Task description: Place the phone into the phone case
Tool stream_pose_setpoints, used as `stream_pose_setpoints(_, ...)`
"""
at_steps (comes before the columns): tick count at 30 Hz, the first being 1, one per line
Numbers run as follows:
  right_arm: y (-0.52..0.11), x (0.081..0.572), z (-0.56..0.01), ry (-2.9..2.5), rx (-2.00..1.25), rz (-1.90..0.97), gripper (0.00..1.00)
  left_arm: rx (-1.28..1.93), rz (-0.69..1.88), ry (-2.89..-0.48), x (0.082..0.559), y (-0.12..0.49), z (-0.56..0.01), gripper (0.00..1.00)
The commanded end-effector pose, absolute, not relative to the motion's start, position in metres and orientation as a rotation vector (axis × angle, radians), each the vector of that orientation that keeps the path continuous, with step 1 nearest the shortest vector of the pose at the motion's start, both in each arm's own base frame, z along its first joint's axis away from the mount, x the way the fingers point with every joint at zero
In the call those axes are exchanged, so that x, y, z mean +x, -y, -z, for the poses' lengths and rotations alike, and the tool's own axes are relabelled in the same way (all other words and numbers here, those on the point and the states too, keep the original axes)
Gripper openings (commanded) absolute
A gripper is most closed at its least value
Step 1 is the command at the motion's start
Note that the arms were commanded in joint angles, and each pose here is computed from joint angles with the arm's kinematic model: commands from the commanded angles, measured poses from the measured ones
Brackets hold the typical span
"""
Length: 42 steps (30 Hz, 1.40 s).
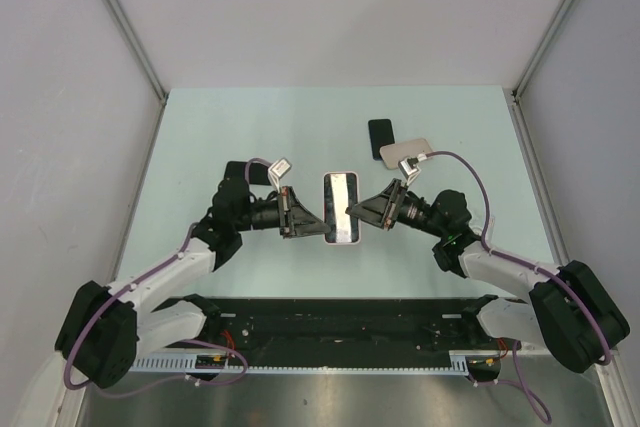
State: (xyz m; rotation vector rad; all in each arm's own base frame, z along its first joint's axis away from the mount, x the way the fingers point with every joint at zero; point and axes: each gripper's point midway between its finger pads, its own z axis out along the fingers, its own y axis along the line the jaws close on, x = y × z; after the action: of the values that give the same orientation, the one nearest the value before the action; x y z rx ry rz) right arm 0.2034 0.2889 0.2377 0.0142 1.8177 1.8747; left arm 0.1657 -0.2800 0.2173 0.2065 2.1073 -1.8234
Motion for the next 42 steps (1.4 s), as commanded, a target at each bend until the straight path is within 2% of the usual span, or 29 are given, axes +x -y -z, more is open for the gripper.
stream_pose_setpoints(1, -0.287, 0.205, -0.268, -1.673, -0.046, -1.885, 0.0, 0.198, 1.824, -2.139, 0.166, 0.282, -0.213, 0.0)
stream_pose_setpoints(6, -0.286, 0.207, -0.261, -1.704, -0.04, -1.839, 0.0, 0.166, 1.713, -2.221, 0.171, 0.279, -0.203, 0.0)
stream_pose_setpoints(9, -0.285, 0.208, -0.257, -1.722, -0.036, -1.82, 0.0, 0.16, 1.662, -2.23, 0.174, 0.276, -0.202, 0.1)
stream_pose_setpoints(13, -0.285, 0.207, -0.252, -1.747, -0.032, -1.804, 0.0, 0.159, 1.621, -2.239, 0.176, 0.274, -0.2, 0.4)
stream_pose_setpoints(15, -0.285, 0.206, -0.252, -1.75, -0.037, -1.803, 0.0, 0.16, 1.616, -2.243, 0.177, 0.274, -0.198, 0.47)
stream_pose_setpoints(24, -0.292, 0.202, -0.244, -1.786, -0.036, -1.812, 0.01, 0.174, 1.632, -2.219, 0.18, 0.278, -0.199, 0.49)
stream_pose_setpoints(26, -0.295, 0.202, -0.24, -1.8, -0.033, -1.816, 0.03, 0.181, 1.629, -2.216, 0.182, 0.278, -0.198, 0.45)
stream_pose_setpoints(28, -0.296, 0.202, -0.237, -1.814, -0.03, -1.817, 0.05, 0.171, 1.626, -2.231, 0.183, 0.279, -0.194, 0.38)
stream_pose_setpoints(31, -0.295, 0.206, -0.224, -1.858, -0.018, -1.779, 0.01, 0.14, 1.537, -2.273, 0.191, 0.276, -0.184, 0.39)
stream_pose_setpoints(33, -0.292, 0.209, -0.219, -1.877, -0.001, -1.744, 0.0, 0.102, 1.389, -2.339, 0.199, 0.265, -0.17, 0.5)
stream_pose_setpoints(35, -0.288, 0.214, -0.209, -1.917, 0.02, -1.699, 0.0, 0.112, 1.342, -2.334, 0.201, 0.261, -0.171, 0.55)
stream_pose_setpoints(36, -0.287, 0.215, -0.205, -1.932, 0.027, -1.683, 0.0, 0.104, 1.306, -2.335, 0.204, 0.258, -0.17, 0.62)
stream_pose_setpoints(40, -0.279, 0.225, -0.169, -2.068, 0.096, -1.561, 0.0, 0.109, 1.132, -2.366, 0.216, 0.245, -0.165, 0.77)
stream_pose_setpoints(42, -0.279, 0.228, -0.149, -2.134, 0.101, -1.509, 0.0, 0.119, 1.047, -2.388, 0.221, 0.237, -0.164, 0.89)
